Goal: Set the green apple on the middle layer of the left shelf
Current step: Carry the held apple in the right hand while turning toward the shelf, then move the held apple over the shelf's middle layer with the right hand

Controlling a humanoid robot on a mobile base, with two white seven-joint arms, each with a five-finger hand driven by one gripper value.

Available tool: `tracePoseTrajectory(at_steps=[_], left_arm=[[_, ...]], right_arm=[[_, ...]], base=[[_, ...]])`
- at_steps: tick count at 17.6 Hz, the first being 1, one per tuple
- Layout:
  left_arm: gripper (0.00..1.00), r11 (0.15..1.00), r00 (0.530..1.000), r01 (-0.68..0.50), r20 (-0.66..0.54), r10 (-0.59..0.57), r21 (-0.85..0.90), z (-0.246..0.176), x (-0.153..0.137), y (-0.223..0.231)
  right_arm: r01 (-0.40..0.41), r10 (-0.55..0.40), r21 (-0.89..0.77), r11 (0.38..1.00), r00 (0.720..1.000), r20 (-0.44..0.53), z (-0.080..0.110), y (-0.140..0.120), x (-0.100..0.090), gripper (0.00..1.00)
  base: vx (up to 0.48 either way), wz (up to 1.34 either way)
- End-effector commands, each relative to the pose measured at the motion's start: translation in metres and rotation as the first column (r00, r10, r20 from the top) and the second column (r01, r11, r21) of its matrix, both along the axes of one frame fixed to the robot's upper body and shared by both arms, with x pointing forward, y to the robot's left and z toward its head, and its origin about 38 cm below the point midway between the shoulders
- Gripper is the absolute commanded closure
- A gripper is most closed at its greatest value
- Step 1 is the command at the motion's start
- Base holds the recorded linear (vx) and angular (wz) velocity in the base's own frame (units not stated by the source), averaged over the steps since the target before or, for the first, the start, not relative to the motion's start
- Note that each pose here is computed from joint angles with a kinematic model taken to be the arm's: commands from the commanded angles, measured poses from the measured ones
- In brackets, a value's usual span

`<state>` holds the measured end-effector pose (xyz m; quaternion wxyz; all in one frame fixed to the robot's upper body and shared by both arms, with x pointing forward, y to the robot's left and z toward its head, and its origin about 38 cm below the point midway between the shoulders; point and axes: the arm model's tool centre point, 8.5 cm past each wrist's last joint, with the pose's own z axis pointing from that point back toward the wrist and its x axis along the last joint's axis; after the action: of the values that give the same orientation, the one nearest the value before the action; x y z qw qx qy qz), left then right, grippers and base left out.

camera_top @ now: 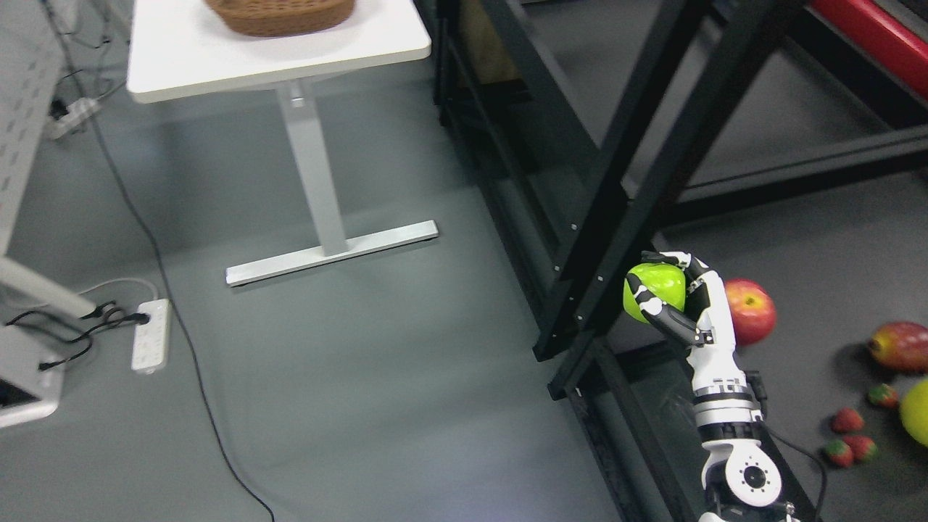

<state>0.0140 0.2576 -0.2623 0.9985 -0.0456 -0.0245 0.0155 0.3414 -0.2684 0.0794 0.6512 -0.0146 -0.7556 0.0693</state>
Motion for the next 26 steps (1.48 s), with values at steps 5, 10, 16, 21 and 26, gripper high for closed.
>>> tracePoseTrajectory(at_steps=[5, 10, 16, 21, 26], left_arm=[[0.0, 1.0, 1.0, 0.002, 0.021, -0.002, 0.017, 0.0013, 0.0139, 0.0112], [0.0, 1.0, 1.0, 0.002, 0.021, -0.002, 0.017, 0.0013, 0.0139, 0.0112], [0.0, 1.0, 1.0, 0.002, 0.021, -0.002, 0.017, 0.0013, 0.0139, 0.0112], [0.0, 1.0, 1.0, 0.002, 0.021, -0.002, 0.017, 0.0013, 0.0139, 0.0112], [0.0, 1.0, 1.0, 0.002, 0.021, -0.002, 0.017, 0.0013, 0.0139, 0.0112]], right_arm=[[-0.001, 0.001, -0.038, 0.999, 1.0, -0.002, 0.001, -0.0059, 0.0001, 1.0], [-0.001, 0.001, -0.038, 0.999, 1.0, -0.002, 0.001, -0.0059, 0.0001, 1.0], [0.001, -0.001, -0.04, 0.999, 1.0, -0.002, 0.0011, -0.0069, 0.0, 1.0], [0.002, -0.002, -0.039, 0.999, 1.0, -0.002, 0.0012, -0.007, 0.0, 1.0], [0.002, -0.002, -0.039, 0.999, 1.0, -0.003, 0.0006, -0.0071, 0.0, 1.0]], base=[[-0.028, -1.25], [0.014, -1.23], [0.076, -0.72], [0.143, -0.33], [0.169, -0.09]])
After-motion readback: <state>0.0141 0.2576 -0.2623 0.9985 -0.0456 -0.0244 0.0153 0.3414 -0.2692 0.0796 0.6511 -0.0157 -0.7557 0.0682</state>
